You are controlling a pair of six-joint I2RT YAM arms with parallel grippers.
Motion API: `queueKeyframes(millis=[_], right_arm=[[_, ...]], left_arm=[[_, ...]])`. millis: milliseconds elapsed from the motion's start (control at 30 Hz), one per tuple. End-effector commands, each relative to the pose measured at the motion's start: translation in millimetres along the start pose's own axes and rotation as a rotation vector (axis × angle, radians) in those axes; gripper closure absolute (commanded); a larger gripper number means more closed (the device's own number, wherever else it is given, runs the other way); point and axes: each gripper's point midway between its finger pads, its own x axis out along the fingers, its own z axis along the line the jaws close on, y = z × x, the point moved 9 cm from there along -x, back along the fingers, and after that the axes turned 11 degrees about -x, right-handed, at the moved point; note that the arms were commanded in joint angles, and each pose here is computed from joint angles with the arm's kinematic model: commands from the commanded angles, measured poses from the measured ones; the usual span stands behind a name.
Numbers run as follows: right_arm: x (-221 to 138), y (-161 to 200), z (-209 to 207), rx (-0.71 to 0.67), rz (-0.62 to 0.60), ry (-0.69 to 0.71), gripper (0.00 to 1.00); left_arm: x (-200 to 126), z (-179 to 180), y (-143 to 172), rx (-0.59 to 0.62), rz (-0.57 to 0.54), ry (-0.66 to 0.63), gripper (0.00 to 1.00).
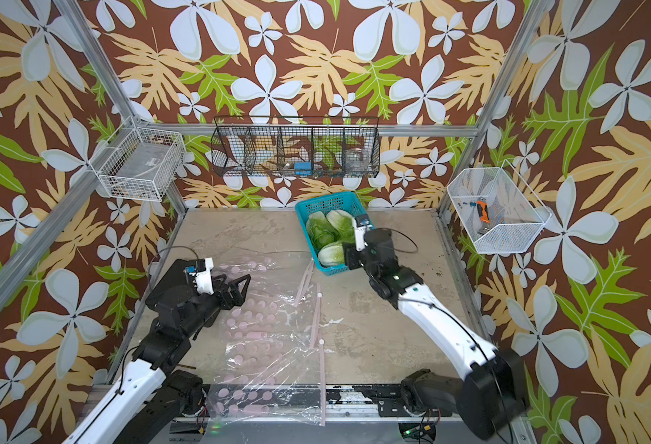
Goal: Open the zip-top bag and take out the chinese cabbages
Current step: Move the basket to the center of the board, then reset both arms
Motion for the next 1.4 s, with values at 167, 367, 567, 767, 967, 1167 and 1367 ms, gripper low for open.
queueKeyframes(millis=[167, 367, 567, 767, 967, 1167, 1367], right_arm=[[-72.5, 94.0, -45.6, -0.019, -0.425, 0.353, 0.00], [-54.2, 149.9, -50.7, 0.079, -0.350, 0.441, 0.00], [-28.9, 157.8, -54.1, 0.019, -0.301, 0.436, 0.00], [-11.9, 171.2, -60.4, 0.006, -0.296, 0.430, 0.04], [0.1, 167.3, -56.8, -0.040, -0.276, 0.351, 0.11], [6.4, 165.3, -56.9, -0.055, -0.272, 0.343, 0.00], [4.6, 165.2, -56.1, -0.058, -0.280, 0.352, 0.00]], left_arm=[[-59.0, 10.0, -25.1, 0.023, -0.593, 0.010, 0.00], [-55.2, 27.2, -18.4, 0.173, -0.588, -0.188, 0.00], [-52.1, 42.1, -5.8, 0.253, -0.614, -0.260, 0.04], [-55.5, 56.5, 1.8, 0.138, -0.657, -0.327, 0.11], [-33.1, 75.2, 13.7, 0.136, -0.593, -0.389, 0.11], [-17.8, 114.1, 14.8, 0.062, -0.526, -0.514, 0.11], [6.3, 126.7, 19.9, 0.118, -0.467, -0.516, 0.01]])
